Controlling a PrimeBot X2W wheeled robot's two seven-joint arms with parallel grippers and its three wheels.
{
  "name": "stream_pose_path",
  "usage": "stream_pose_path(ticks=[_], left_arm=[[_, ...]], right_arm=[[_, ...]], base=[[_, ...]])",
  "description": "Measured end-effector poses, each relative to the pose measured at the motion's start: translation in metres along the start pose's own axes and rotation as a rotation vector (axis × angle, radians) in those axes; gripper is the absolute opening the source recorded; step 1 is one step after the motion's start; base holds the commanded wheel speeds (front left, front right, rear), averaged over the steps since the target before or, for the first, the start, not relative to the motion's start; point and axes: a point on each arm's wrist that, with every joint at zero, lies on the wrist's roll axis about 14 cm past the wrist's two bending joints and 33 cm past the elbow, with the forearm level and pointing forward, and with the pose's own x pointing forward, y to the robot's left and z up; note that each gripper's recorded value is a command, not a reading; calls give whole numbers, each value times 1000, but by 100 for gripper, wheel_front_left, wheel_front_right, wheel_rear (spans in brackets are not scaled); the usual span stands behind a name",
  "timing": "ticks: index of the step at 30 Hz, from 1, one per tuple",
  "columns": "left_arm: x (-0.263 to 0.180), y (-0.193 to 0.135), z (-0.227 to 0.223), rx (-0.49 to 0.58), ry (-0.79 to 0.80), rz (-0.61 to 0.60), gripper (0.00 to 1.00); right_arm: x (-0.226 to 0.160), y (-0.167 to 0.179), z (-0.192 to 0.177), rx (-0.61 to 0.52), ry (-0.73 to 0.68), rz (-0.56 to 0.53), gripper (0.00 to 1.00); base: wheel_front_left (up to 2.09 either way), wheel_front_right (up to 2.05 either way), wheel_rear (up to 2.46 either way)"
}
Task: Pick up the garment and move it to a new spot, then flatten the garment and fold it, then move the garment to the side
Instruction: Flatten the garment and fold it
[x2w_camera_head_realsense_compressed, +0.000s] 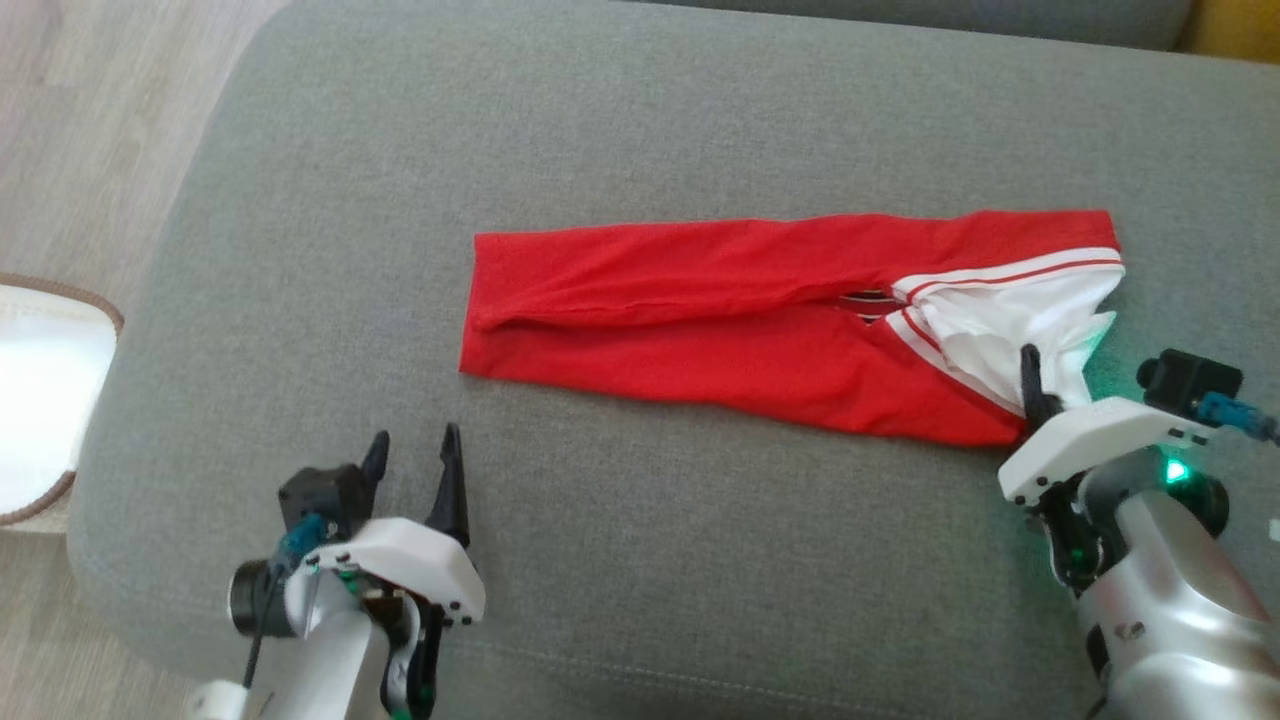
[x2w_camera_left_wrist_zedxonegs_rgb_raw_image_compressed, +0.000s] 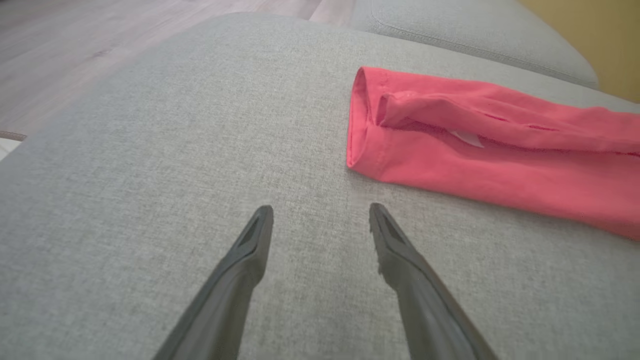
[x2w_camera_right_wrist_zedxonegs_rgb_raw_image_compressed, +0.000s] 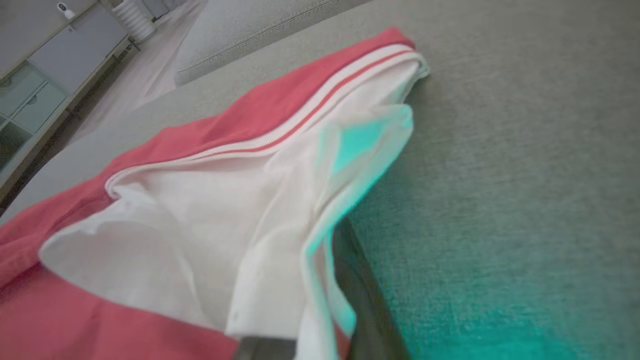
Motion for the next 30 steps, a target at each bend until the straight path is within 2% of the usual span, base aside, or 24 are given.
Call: stream_pose_path(ticks=[7, 12, 15, 18, 21, 26, 30], left_arm=[[-2, -11, -2, -12, 5, -27, 100], [0, -31, -1, -17, 3, -86, 100], [-1, -44, -2, -26, 9, -122, 100], [-4, -54, -5, -33, 19, -148, 100], [-9, -58, -9, -36, 30, -163, 100], [-18, -52, -13, -45, 38, -143, 100], [-28, -41, -15, -53, 36, -112, 100]], right_arm=[[-13, -18, 16, 4, -98, -40, 0], [-32, -55, 52, -47, -209, -108, 0], [-40, -55, 73, -99, -267, -93, 0], [-41, -24, 86, -156, -302, -4, 0], [-35, 27, 84, -207, -281, 130, 0], [-29, 123, 53, -253, -182, 374, 0], [-26, 166, 24, -302, -95, 486, 0]], base=[[0, 0, 0], [0, 0, 0], [0, 0, 0], [0, 0, 0], [0, 0, 0], [0, 0, 0], [0, 0, 0]])
